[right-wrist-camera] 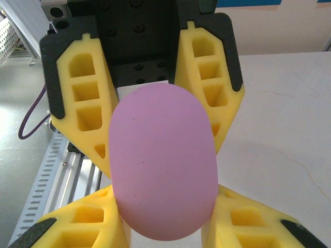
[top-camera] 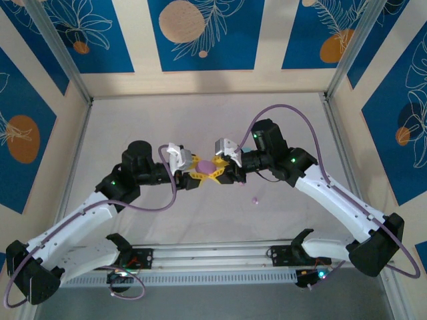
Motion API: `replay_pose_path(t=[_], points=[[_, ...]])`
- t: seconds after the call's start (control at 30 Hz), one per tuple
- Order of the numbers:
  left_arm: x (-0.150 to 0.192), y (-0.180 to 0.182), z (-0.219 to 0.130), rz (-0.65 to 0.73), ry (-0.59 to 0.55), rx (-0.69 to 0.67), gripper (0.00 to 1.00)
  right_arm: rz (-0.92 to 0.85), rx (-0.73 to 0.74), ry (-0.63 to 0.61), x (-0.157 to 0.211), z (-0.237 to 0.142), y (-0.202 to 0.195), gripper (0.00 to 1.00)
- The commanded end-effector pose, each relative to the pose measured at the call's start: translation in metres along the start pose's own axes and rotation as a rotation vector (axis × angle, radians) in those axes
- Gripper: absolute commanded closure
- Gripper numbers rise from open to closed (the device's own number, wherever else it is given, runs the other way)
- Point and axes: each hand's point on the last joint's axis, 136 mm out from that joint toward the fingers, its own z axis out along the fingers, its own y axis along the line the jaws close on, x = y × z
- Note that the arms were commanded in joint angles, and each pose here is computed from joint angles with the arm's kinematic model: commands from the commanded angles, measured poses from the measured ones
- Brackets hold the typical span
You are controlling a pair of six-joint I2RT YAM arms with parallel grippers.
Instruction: Insert the wireless bluetooth earbuds into the charging case
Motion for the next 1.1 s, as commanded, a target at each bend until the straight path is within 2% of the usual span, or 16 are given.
replay_pose_path(t=[0.0,0.13,0.3,0.43,0.6,0.97,1.07], points=[[-0.014,-0.002,0.000,0.026,-0.026,0.019,0.60,-0.002,-0.018,-0.034,-0.009,-0.004,0.006,0.68],[-0.012,-0.003,0.000,0.027,-0.018,0.023,0.65,0.002,-0.014,-0.035,-0.009,-0.004,0.005,0.68],[-0.015,-0.004,-0.002,0.037,-0.057,0.012,0.68,0.089,-0.008,-0.058,-0.014,-0.015,-0.002,0.53],[-0.015,-0.009,-0.003,0.037,-0.074,0.041,0.70,0.183,-0.050,-0.087,-0.019,-0.025,-0.003,0.47],[-0.020,-0.010,-0.001,0.041,-0.100,0.053,0.71,0.243,-0.057,-0.097,-0.022,-0.029,-0.006,0.45],[-0.022,-0.009,0.003,0.009,-0.126,0.067,0.71,0.403,0.104,-0.086,-0.020,-0.029,-0.043,0.43],[-0.020,-0.007,0.003,0.002,-0.127,0.057,0.71,0.422,0.105,-0.101,-0.025,-0.031,-0.046,0.43]])
